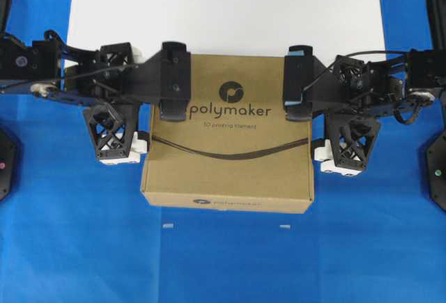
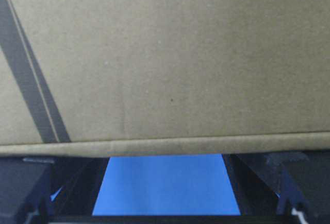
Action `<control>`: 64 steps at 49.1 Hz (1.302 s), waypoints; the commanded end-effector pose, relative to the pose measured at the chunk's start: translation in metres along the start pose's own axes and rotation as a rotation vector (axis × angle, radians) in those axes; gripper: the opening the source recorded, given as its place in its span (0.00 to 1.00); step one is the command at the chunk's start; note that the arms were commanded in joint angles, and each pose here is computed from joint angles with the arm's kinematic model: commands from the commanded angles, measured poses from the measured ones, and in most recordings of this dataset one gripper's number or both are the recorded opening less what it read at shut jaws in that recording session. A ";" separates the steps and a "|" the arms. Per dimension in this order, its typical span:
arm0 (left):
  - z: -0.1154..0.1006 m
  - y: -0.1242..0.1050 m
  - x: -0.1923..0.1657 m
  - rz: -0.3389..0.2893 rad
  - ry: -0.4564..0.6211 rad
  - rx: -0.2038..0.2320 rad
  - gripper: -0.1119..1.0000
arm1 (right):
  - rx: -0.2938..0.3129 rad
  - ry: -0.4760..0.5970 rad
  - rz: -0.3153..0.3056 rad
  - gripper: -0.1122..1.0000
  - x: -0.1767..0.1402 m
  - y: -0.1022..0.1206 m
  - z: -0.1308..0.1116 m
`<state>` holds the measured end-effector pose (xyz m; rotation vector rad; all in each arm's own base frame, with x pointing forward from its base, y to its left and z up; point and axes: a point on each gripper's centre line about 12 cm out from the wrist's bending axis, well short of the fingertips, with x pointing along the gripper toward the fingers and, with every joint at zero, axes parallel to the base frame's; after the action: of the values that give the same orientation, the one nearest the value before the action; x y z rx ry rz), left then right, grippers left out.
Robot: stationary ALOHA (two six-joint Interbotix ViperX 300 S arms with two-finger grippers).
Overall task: Place the cardboard box on the stand after clamping it between your arms.
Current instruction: 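Carry the clamped box forward and lower it onto the white stand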
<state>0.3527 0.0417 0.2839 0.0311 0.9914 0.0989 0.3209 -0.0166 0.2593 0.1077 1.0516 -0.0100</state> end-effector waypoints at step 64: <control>0.069 0.126 0.017 0.192 -0.135 -0.031 0.86 | -0.032 -0.298 -0.054 0.99 -0.040 -0.142 0.089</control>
<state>0.3799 0.1816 0.3000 0.0884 0.9789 0.3086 0.3159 -0.1632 0.2119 0.1350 1.1061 -0.0369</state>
